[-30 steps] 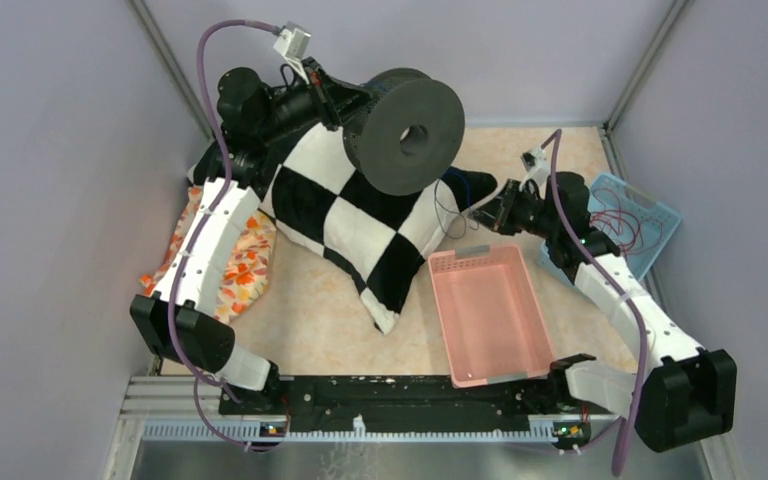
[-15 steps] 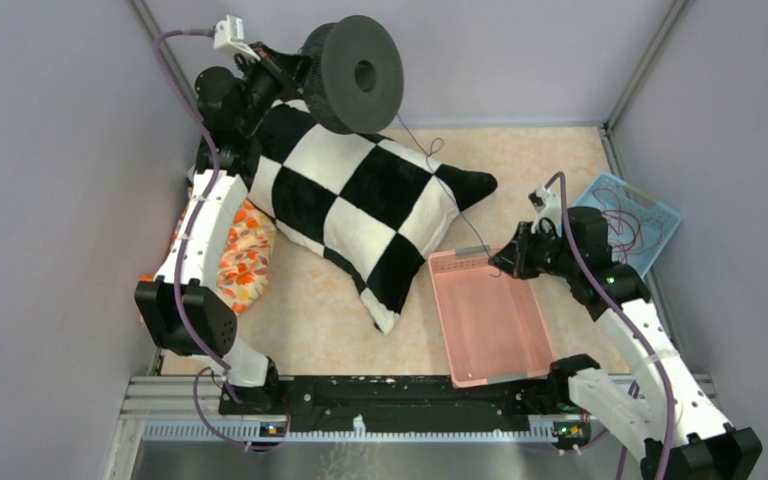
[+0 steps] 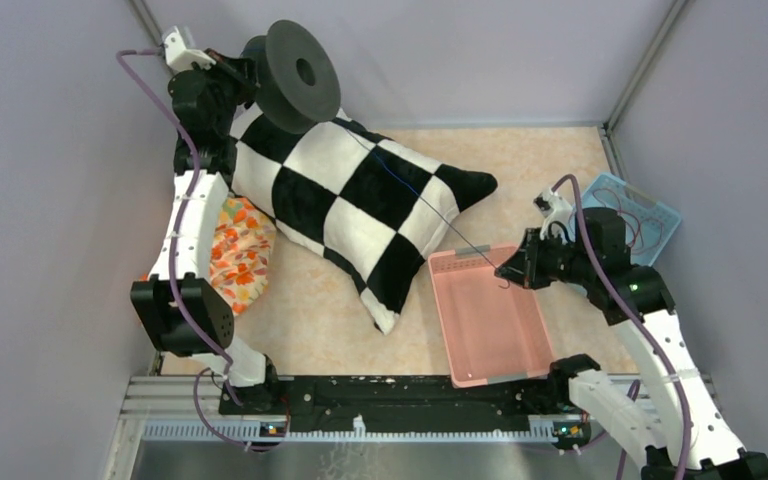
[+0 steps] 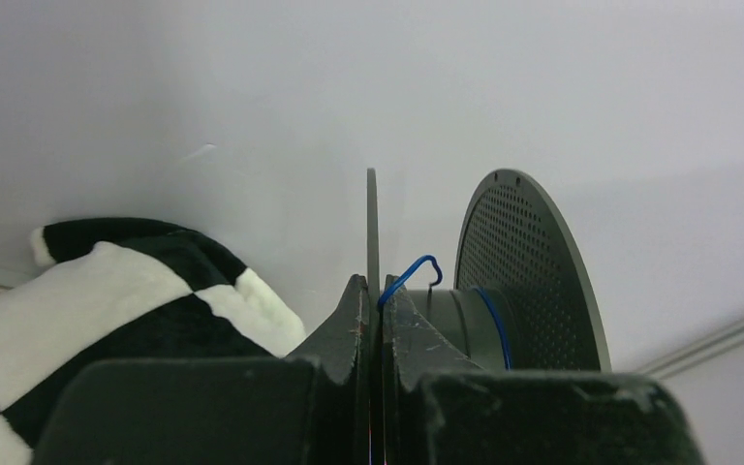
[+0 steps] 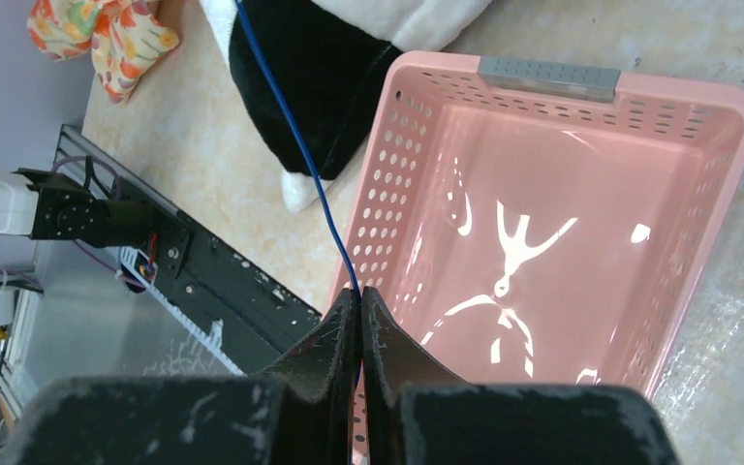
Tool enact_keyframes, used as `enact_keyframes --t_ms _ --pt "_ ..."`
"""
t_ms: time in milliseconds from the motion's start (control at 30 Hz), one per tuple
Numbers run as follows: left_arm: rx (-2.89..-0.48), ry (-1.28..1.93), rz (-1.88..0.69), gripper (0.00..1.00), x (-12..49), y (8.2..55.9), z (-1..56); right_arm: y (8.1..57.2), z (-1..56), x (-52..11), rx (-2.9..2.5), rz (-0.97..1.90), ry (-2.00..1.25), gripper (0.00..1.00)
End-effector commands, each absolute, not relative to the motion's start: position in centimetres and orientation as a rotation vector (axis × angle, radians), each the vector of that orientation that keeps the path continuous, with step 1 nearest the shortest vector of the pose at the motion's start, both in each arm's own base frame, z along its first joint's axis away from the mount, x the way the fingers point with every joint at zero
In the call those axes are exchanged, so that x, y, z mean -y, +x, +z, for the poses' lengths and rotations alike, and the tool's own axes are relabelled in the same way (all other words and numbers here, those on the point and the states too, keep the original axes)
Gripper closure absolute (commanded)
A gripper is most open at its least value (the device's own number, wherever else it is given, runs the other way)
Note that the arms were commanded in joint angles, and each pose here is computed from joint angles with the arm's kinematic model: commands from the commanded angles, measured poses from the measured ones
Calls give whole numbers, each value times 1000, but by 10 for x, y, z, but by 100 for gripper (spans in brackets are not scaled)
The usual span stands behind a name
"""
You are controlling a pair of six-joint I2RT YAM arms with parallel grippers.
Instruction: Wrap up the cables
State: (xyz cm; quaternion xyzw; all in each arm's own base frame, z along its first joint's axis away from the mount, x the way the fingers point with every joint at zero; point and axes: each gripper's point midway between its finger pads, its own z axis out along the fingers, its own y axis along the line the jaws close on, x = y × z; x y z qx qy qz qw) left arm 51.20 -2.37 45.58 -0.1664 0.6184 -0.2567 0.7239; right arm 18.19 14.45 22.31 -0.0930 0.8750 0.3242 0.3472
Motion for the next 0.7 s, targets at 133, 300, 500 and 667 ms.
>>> enact_keyframes --t_ms 133,300,500,667 --pt "-1218 -393 -496 100 -2 512 492 160 244 -137 -2277 812 -296 100" --pt "-1253 -300 -582 100 35 505 489 169 260 -151 -2220 908 -278 100" --pt "-1219 -273 -455 100 100 481 490 171 284 -200 -2135 1015 -378 100" --pt "-1199 -248 -315 100 118 482 489 145 323 -243 -2089 996 -649 100"
